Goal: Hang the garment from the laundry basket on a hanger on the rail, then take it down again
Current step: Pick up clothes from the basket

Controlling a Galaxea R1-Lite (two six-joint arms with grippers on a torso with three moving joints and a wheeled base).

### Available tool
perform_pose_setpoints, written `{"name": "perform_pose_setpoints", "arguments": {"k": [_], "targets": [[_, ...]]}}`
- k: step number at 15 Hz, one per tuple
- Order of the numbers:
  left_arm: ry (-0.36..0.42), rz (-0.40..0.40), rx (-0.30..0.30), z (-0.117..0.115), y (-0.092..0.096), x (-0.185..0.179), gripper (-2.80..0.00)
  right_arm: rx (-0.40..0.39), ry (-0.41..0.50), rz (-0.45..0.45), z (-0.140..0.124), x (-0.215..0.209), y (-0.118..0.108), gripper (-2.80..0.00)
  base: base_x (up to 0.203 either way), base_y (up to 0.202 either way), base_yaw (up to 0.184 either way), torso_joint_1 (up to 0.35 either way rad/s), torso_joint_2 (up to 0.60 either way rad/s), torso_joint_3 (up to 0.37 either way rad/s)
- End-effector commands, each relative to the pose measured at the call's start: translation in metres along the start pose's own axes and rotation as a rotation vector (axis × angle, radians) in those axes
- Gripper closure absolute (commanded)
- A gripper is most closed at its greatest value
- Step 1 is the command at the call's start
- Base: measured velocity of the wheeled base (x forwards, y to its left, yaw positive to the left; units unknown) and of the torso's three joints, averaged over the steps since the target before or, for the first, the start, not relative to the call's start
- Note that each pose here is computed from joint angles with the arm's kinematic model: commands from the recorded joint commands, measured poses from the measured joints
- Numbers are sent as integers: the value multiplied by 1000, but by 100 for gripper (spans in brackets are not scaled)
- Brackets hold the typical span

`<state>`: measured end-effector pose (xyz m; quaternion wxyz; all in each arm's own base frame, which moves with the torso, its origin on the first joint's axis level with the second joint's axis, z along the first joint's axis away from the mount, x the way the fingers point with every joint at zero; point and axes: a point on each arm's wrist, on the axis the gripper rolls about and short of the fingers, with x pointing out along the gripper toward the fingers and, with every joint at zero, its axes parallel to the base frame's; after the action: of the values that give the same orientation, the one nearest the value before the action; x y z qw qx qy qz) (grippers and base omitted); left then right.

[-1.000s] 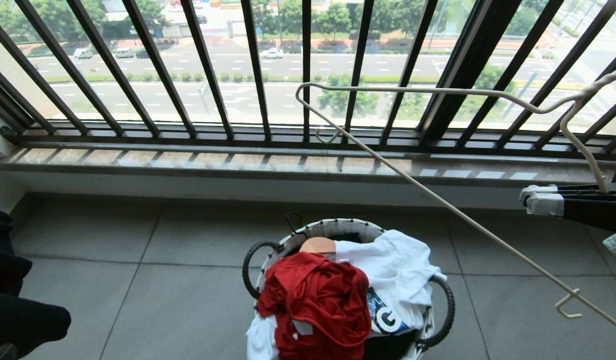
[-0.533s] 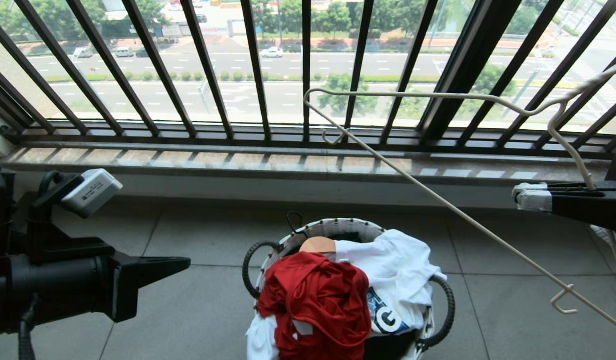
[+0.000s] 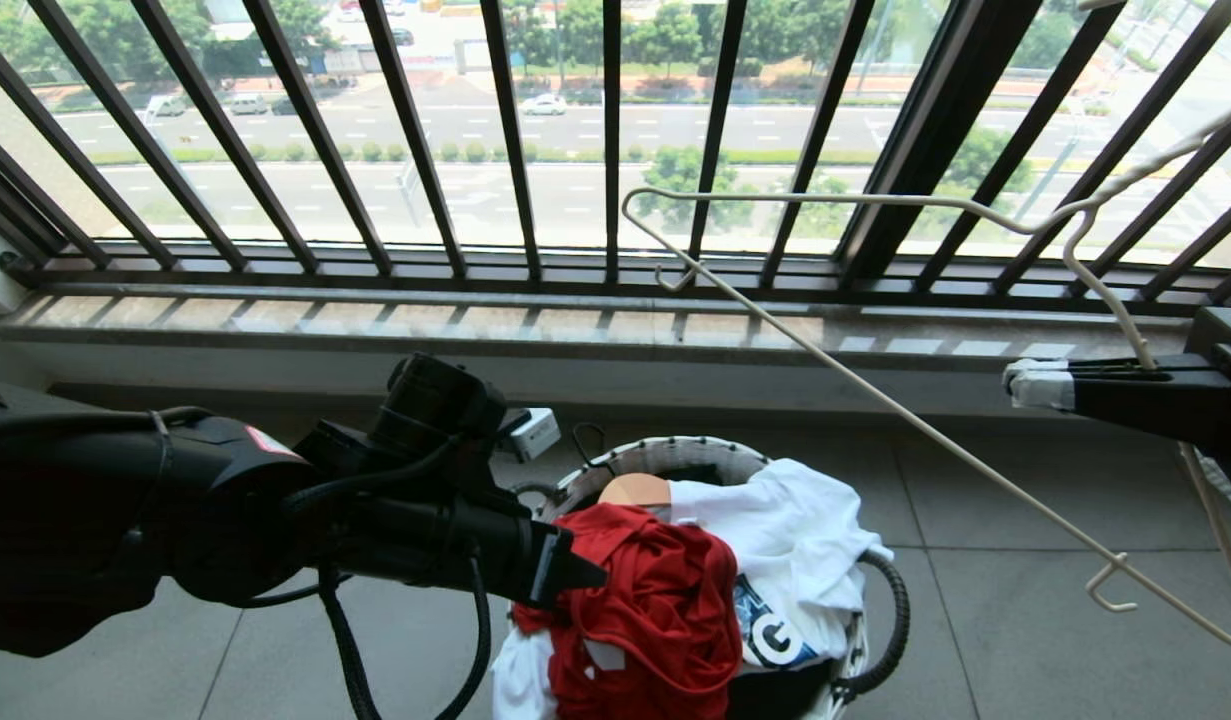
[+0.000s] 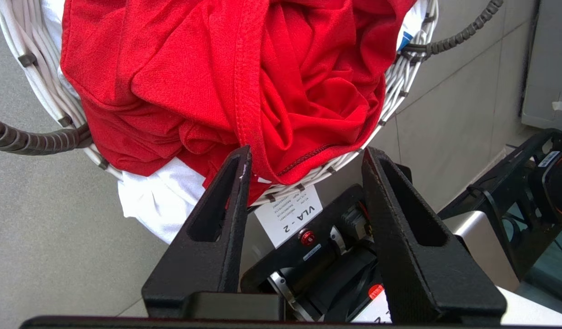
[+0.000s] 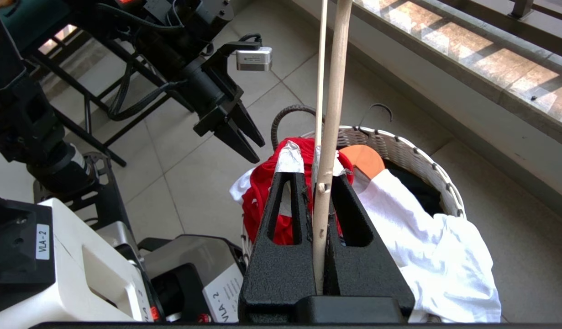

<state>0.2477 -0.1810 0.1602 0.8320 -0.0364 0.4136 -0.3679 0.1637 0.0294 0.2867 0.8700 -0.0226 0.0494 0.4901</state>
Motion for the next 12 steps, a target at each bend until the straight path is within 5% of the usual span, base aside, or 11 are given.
{"name": "perform_pose_setpoints", "arguments": {"k": [1, 4, 7, 8, 12], "targets": [[68, 57, -22, -5, 10, 31, -280, 4, 3, 7, -1, 2, -2, 0, 0, 0, 0, 0, 0, 0], [77, 188, -9, -8, 12, 50, -280, 2, 2, 5, -1, 1, -2, 0, 0, 0, 0, 0, 0, 0], [85, 194, -2, -9, 10, 53, -280, 3, 3, 5, -1, 1, -2, 0, 0, 0, 0, 0, 0, 0], [100, 197, -2, -12, 11, 57, 0, 1, 1, 5, 0, 1, -2, 0, 0, 0, 0, 0, 0, 0], [97, 267, 9, -13, 12, 63, 0, 1, 1, 2, 0, 1, -2, 0, 0, 0, 0, 0, 0, 0]]}}
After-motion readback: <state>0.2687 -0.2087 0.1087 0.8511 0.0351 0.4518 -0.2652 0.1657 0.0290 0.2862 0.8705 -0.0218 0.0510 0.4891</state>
